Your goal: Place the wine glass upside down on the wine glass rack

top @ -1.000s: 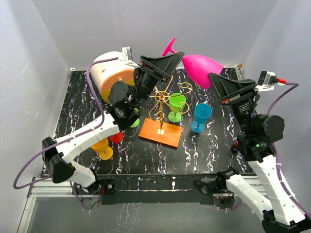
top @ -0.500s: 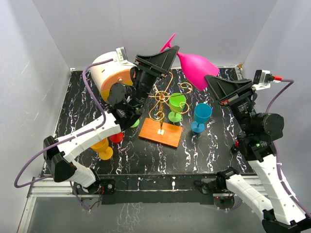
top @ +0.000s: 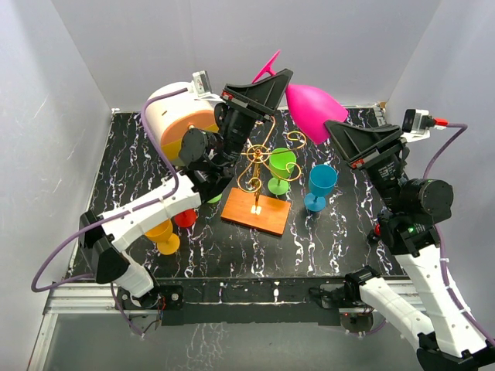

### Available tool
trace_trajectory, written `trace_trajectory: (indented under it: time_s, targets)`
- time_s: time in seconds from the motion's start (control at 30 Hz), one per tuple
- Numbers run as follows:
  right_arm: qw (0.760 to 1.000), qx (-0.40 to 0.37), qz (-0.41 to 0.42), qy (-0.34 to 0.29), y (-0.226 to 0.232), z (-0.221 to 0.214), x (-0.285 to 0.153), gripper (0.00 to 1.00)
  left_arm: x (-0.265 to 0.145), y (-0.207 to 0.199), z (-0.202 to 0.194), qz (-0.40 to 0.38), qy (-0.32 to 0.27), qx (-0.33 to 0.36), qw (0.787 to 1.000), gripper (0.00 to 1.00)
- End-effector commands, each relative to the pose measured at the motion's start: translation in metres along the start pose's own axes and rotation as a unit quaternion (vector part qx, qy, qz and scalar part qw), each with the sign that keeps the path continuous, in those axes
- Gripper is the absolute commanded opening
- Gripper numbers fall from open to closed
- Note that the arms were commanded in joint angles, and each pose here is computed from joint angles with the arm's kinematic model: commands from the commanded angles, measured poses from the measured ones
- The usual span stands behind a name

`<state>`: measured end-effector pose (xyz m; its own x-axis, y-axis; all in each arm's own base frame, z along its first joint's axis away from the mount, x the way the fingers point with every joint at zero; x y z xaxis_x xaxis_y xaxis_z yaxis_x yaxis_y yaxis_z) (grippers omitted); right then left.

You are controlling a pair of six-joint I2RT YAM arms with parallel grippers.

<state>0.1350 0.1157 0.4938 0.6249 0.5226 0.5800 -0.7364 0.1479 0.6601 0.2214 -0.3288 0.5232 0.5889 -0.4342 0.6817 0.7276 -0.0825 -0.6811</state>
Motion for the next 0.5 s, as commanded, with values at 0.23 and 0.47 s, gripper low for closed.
trace_trajectory:
  time_s: [0.23,0.47]
  targets:
    - [1.0,-0.015,-0.011,0.018,-0.004,-0.005,-0.005,0.53,-0.007,-0.048,0.035,-0.083,-0.016,0.107,0.991,0.0]
    - [0.986,-0.108,-0.054,0.116,-0.017,-0.017,-0.013,0.82,-0.028,-0.064,0.065,-0.033,0.011,0.251,0.967,0.0]
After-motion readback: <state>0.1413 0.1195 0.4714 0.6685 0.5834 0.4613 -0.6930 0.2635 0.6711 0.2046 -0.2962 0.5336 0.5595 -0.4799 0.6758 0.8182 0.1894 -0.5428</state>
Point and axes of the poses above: each gripper's point midway between its finger pads, its own x axis out along the fingers, its own y axis along the line the jaws close on, z = x × y, the point moved 9 cm from there along -x, back along the fingers, and after that the axes turned 5 degrees about -x, right-handed, at the moved point
